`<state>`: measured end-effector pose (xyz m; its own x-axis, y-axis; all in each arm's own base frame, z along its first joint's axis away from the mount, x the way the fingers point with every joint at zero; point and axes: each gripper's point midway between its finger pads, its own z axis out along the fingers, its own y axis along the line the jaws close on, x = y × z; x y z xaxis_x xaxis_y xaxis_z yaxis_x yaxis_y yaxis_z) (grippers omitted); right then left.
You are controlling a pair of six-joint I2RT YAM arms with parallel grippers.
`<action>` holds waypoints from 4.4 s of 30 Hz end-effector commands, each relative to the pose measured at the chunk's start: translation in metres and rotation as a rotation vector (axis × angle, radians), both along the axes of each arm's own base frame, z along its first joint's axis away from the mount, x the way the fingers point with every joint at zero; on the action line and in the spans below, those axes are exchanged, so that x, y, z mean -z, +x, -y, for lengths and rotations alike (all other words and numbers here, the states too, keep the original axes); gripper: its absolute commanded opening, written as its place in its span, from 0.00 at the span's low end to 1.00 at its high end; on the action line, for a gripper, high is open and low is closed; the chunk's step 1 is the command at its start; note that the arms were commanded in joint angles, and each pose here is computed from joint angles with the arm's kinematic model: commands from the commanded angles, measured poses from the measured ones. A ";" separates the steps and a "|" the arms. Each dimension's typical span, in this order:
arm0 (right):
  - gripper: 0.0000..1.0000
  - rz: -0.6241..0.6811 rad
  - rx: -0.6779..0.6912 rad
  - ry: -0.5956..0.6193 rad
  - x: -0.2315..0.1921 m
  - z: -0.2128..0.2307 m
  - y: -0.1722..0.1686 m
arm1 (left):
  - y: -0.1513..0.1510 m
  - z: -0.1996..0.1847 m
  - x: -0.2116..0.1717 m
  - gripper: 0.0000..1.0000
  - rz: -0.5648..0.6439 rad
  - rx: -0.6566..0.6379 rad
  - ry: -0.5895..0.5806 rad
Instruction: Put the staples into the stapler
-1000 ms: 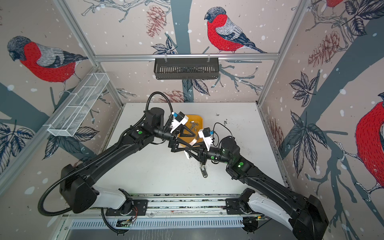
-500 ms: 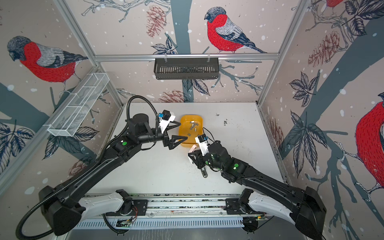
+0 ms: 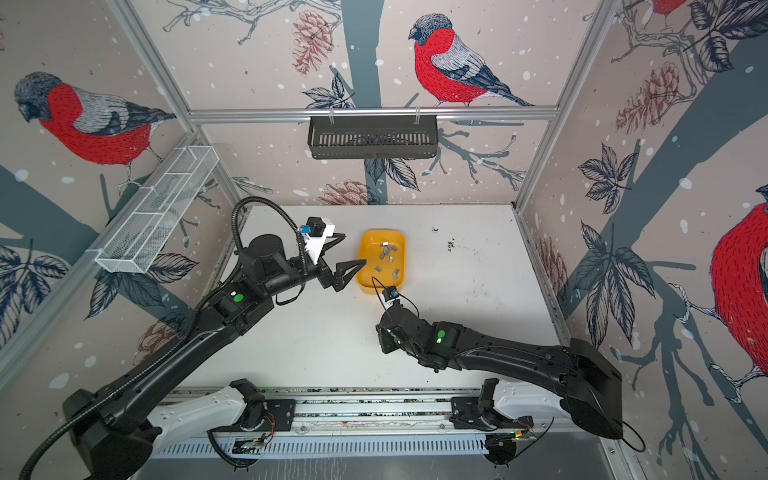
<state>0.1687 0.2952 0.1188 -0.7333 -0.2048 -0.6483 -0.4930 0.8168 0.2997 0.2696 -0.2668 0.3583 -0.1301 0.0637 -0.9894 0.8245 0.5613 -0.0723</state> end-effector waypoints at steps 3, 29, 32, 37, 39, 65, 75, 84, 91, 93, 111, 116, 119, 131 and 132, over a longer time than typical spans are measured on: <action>0.17 -0.005 0.072 -0.039 0.019 -0.006 0.001 | 0.020 -0.013 -0.009 0.99 0.042 -0.135 -0.020; 0.32 -0.065 0.154 -0.235 0.084 -0.042 0.001 | 0.022 -0.010 -0.004 0.99 0.022 -0.129 -0.007; 0.39 -0.066 0.150 -0.227 0.082 -0.045 0.001 | 0.022 -0.010 -0.003 0.99 0.020 -0.125 -0.004; 0.48 -0.049 0.157 -0.217 0.075 -0.044 0.004 | 0.022 -0.009 -0.002 0.99 0.021 -0.123 0.001; 0.52 -0.030 0.160 -0.204 0.066 -0.043 0.004 | 0.022 -0.010 -0.003 0.99 0.026 -0.124 0.001; 0.50 0.178 0.229 0.072 -0.092 0.037 0.126 | 0.025 -0.027 -0.014 0.99 0.048 -0.128 -0.016; 0.39 0.043 0.242 -0.074 -0.057 0.026 0.229 | 0.008 -0.022 -0.008 0.99 0.120 -0.033 0.012; 0.33 -0.049 0.287 -0.077 -0.029 0.007 0.273 | 0.000 -0.012 -0.005 0.99 0.121 0.056 0.042; 0.28 -0.103 0.368 -0.098 -0.002 -0.001 0.294 | -0.003 -0.008 -0.004 0.99 0.110 0.087 0.030; 0.27 -0.115 0.397 -0.117 0.006 0.000 0.300 | -0.005 -0.008 -0.006 0.99 0.116 0.093 0.024; 0.24 -0.157 0.507 -0.167 0.052 0.000 0.328 | -0.001 -0.005 0.001 0.99 0.083 0.114 0.019; 0.24 -0.165 0.514 -0.178 0.061 0.000 0.329 | -0.001 -0.005 0.000 0.99 0.080 0.115 0.017; 0.23 -0.168 0.517 -0.179 0.065 -0.001 0.330 | -0.001 -0.006 -0.002 0.99 0.086 0.112 0.015; 0.22 -0.179 0.528 -0.185 0.077 -0.004 0.336 | -0.003 -0.008 -0.006 0.99 0.097 0.110 0.009; 0.22 -0.181 0.530 -0.187 0.079 -0.003 0.336 | -0.003 -0.008 -0.006 0.99 0.097 0.109 0.008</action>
<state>0.5046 0.3021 0.0410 -0.8622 0.1066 -0.4952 0.0183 0.9835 0.1798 0.2674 -0.2592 0.3524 -0.0671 0.0983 -0.9929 0.8810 0.4729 -0.0128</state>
